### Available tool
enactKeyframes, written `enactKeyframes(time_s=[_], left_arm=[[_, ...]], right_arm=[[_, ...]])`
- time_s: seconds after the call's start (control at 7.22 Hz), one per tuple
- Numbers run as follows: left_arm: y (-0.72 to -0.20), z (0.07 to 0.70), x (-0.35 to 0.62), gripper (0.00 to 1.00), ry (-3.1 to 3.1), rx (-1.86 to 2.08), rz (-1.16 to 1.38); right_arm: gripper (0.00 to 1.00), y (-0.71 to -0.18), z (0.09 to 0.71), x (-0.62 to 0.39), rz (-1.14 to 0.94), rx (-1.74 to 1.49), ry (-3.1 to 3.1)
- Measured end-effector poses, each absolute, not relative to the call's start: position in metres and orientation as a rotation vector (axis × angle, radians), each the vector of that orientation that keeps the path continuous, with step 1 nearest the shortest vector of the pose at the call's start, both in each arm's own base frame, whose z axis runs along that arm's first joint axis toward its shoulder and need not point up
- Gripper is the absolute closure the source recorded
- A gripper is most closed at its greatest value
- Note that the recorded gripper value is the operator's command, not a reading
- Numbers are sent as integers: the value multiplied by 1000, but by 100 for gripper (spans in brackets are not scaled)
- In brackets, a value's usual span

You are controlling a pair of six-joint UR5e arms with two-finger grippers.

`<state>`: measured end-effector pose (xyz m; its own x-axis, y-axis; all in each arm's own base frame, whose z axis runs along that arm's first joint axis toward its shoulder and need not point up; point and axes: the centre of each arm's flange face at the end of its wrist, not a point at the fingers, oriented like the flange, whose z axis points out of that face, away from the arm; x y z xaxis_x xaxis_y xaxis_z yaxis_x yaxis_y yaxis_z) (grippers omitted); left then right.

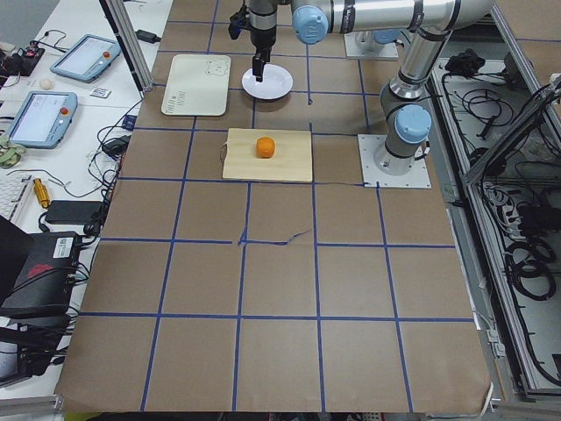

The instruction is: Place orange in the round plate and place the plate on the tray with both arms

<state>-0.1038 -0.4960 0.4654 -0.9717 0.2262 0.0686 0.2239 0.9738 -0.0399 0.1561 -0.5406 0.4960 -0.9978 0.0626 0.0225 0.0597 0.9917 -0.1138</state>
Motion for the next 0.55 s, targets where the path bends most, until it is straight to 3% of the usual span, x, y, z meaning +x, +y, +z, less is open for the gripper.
enactKeyframes(time_s=[0.55], left_arm=[[-495, 460, -103, 0, -3048, -346, 36]], right_arm=[[0, -541, 496, 156, 177, -95, -3108]])
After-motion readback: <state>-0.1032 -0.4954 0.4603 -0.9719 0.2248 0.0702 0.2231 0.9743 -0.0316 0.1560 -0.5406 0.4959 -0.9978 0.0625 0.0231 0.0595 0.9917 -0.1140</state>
